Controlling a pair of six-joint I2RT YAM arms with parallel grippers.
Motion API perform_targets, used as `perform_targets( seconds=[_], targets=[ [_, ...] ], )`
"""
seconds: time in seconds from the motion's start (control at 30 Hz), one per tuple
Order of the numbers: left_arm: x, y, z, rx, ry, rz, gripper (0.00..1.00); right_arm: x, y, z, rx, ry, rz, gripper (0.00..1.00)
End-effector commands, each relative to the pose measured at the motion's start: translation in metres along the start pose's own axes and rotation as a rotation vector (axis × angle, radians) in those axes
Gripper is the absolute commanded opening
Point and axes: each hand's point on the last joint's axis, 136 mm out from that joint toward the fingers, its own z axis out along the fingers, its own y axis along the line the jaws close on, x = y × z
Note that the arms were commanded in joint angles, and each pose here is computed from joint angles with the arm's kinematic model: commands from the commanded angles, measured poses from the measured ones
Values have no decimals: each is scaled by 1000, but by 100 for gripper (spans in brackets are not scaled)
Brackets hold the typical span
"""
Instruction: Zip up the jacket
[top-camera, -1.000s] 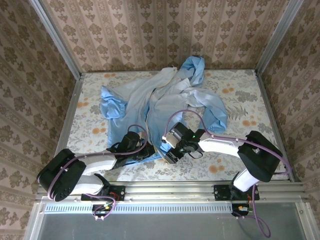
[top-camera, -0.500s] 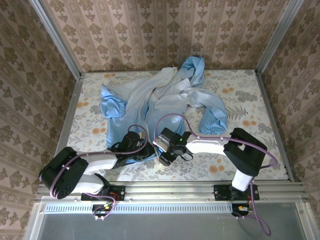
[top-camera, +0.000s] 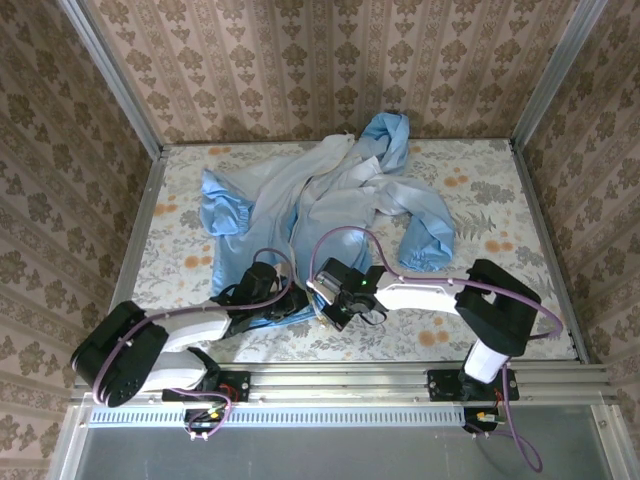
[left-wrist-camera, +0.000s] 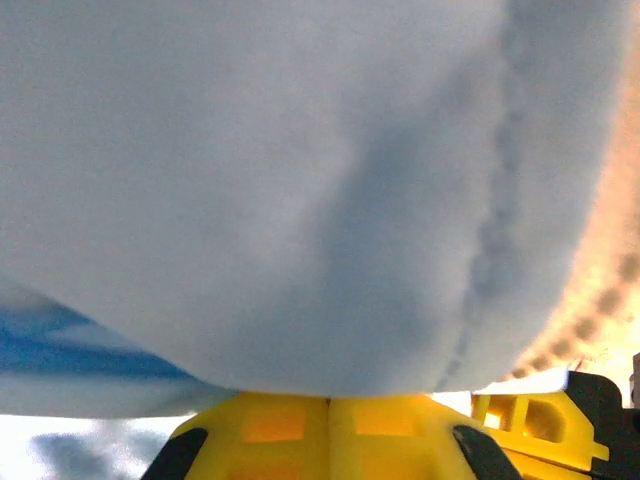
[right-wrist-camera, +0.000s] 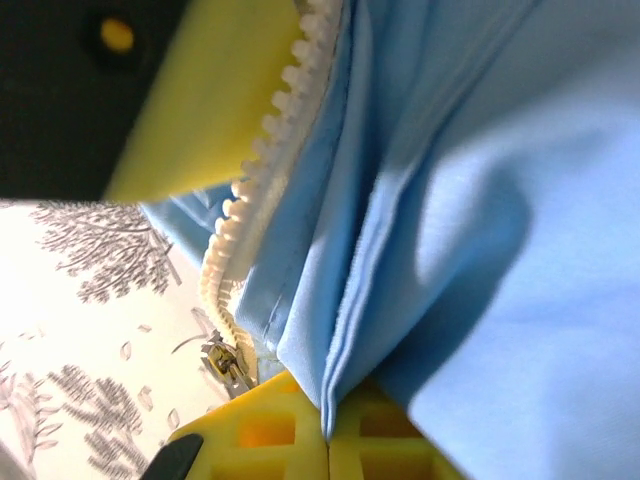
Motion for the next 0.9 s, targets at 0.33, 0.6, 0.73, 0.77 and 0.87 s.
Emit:
perform_targets(
  seconds=[0.33, 0.6, 0.73, 0.77, 0.87],
  targets=[
    [-24, -50, -70, 153, -185, 230, 0, -59, -21, -101, 158, -364, 28, 0],
    [-13, -103, -89, 303, -218, 419, 0, -78, -20, -123, 165, -408, 39, 0],
    [-14, -112, -83, 294, -220, 442, 0, -85, -12, -130, 120, -460, 34, 0],
    [-14, -112, -82, 294, -221, 442, 0, -87, -10, -132, 107, -472, 33, 0],
    [-18, -113, -81, 299, -238, 435, 0, -90, -6, -136, 87, -487, 34, 0]
  ],
)
